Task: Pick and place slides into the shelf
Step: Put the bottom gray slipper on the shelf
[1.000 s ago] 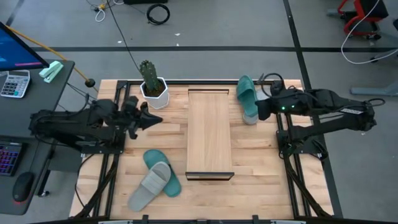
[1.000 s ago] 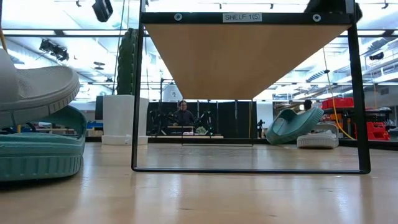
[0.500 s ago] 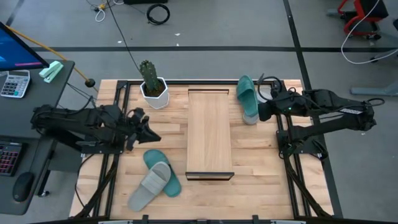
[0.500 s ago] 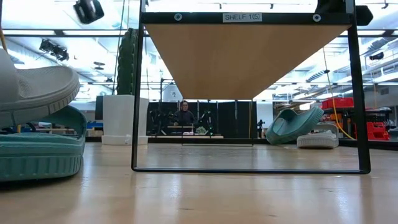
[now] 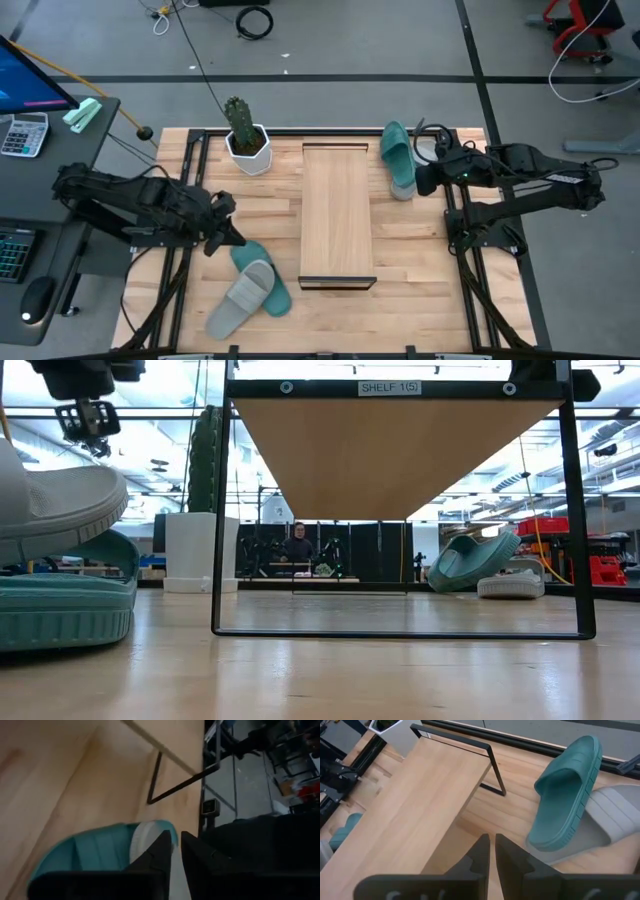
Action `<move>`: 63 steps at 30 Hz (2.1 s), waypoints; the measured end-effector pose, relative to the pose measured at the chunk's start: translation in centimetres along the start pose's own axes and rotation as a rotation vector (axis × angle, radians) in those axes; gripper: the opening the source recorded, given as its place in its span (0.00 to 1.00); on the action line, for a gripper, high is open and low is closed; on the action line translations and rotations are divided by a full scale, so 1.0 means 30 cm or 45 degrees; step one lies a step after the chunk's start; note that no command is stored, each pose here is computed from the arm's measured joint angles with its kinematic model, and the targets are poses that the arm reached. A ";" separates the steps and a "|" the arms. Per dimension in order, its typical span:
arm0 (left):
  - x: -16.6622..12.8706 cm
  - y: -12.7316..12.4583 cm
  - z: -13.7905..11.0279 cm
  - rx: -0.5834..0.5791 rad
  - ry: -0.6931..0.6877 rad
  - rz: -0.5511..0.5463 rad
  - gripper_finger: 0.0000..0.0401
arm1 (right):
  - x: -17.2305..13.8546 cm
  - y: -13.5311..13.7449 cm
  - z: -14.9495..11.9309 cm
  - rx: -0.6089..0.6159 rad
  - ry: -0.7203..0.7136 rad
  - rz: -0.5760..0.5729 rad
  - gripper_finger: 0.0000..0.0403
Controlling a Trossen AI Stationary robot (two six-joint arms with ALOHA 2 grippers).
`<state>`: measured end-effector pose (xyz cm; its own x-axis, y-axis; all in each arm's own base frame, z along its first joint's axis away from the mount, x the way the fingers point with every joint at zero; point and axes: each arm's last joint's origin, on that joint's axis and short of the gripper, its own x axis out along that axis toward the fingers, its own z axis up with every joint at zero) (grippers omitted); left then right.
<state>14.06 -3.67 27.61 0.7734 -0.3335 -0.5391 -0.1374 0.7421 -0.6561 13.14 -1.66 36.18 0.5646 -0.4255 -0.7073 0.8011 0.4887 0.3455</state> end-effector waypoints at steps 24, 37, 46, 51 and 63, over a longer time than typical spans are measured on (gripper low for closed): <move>0.188 0.023 -0.071 0.016 0.434 0.070 0.52 | 0.000 0.002 -0.003 -0.003 0.032 0.022 0.09; 0.201 0.034 -0.058 -0.062 0.387 0.125 0.75 | 0.000 0.002 -0.003 -0.002 0.037 0.026 0.09; 0.201 0.041 -0.045 -0.021 0.352 0.128 0.77 | 0.000 0.002 -0.003 -0.003 0.038 0.027 0.09; 0.211 0.043 -0.040 0.035 0.324 0.149 0.76 | 0.000 0.002 -0.003 -0.003 0.038 0.027 0.09; 0.294 0.054 -0.064 0.121 0.470 0.153 0.75 | 0.001 0.002 -0.003 -0.003 0.037 0.026 0.09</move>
<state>19.47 -6.52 20.76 0.4788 -0.4148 -0.7738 -0.1419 0.8332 -0.5344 13.18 -1.56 36.13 0.5746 -0.3929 -0.7180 0.7890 0.4991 0.3583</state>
